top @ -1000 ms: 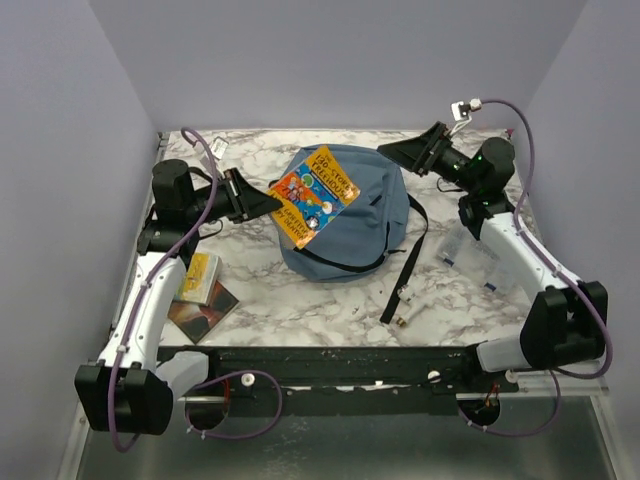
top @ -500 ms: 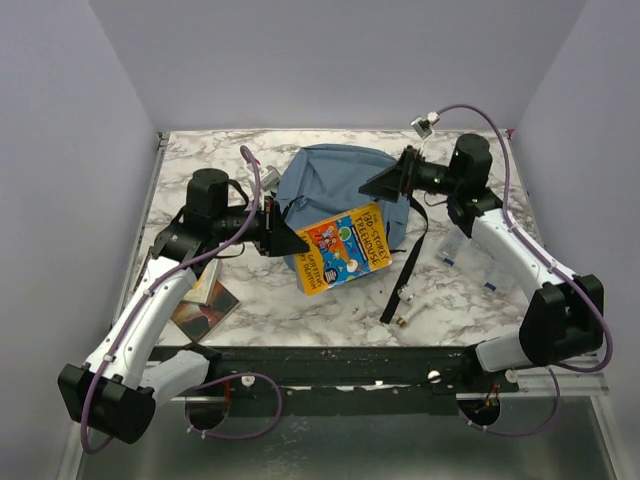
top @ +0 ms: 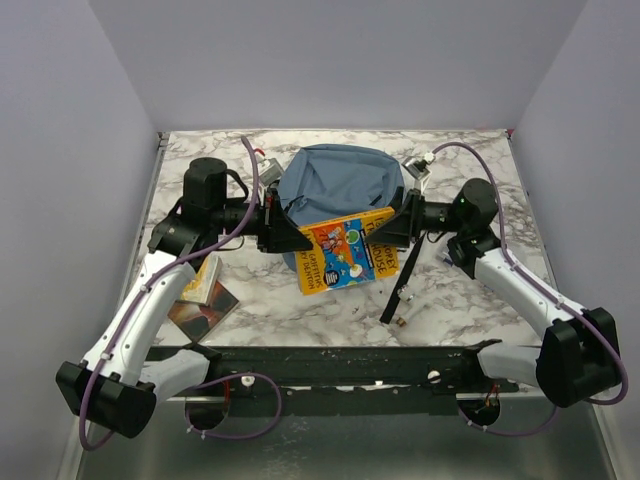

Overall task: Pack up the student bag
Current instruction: Pick up the book at the corner of the board.

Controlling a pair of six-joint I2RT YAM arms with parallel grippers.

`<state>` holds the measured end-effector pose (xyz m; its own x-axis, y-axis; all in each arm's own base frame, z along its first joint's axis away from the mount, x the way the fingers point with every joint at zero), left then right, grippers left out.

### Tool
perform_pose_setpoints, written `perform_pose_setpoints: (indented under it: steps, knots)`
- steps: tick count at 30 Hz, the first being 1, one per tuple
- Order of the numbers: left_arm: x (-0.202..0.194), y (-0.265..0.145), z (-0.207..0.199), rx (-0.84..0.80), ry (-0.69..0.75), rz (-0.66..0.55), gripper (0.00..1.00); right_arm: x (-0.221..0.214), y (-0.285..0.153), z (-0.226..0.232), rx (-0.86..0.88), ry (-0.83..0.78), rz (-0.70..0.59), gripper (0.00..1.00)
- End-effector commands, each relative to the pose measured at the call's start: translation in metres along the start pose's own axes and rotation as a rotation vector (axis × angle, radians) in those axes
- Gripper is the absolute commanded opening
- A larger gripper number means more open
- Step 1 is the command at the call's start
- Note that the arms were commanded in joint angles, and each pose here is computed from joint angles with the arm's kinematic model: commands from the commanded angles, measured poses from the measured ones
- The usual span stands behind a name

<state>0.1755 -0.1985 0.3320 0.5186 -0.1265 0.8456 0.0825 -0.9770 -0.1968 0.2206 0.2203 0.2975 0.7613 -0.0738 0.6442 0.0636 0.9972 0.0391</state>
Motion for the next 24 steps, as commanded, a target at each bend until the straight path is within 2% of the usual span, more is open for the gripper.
perform_pose_setpoints:
  steps: [1,3,4,5,8,9,11,13,16,22,24]
  knots:
    - [0.027,-0.003,-0.017,-0.094,0.083,-0.051,0.0,-0.013,-0.005,0.023,0.096,-0.013,0.03,0.79]
    - [0.031,-0.004,-0.02,-0.12,0.072,-0.055,0.0,-0.014,-0.005,0.025,0.116,-0.001,0.017,0.73]
    - [0.033,-0.005,-0.021,-0.123,0.071,-0.061,0.0,-0.014,-0.006,0.027,0.132,0.002,0.011,0.66]
    - [0.036,-0.005,-0.02,-0.118,0.06,-0.067,0.0,-0.014,-0.005,0.028,0.145,0.011,0.006,0.53]
    - [0.045,-0.003,-0.011,-0.057,-0.01,-0.091,0.0,-0.011,-0.006,0.036,0.217,0.031,-0.023,0.28]
    - [0.048,-0.001,-0.004,-0.01,-0.065,-0.106,0.08,-0.008,-0.005,0.037,0.241,0.049,-0.036,0.16]
    - [0.048,0.001,0.003,0.026,-0.158,-0.116,0.29,-0.001,-0.004,0.038,0.291,0.084,-0.068,0.01]
    - [0.044,0.003,0.006,0.038,-0.226,-0.135,0.45,0.008,-0.003,0.039,0.351,0.129,-0.114,0.01]
    - [0.033,0.005,0.004,-0.011,-0.303,-0.176,0.55,0.02,0.001,0.033,0.358,0.144,-0.167,0.01]
    - [0.009,0.011,0.012,0.006,-0.386,-0.19,0.58,0.04,0.011,0.016,0.258,0.175,-0.223,0.01]
    - [0.011,0.012,0.012,0.006,-0.378,-0.199,0.52,0.041,0.013,0.013,0.234,0.172,-0.224,0.01]
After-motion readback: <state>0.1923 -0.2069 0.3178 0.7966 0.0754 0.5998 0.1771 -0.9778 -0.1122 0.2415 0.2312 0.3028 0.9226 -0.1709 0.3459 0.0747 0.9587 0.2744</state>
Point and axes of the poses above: each gripper's point midway between its finger pads, its own y axis out along the fingers, its own z axis along the line the jaws close on, x = y × z, the point moved 4 cm from there along -y, back along the fingers, and after that the axes turned 5 degrees about y, right-handed, at the moved point
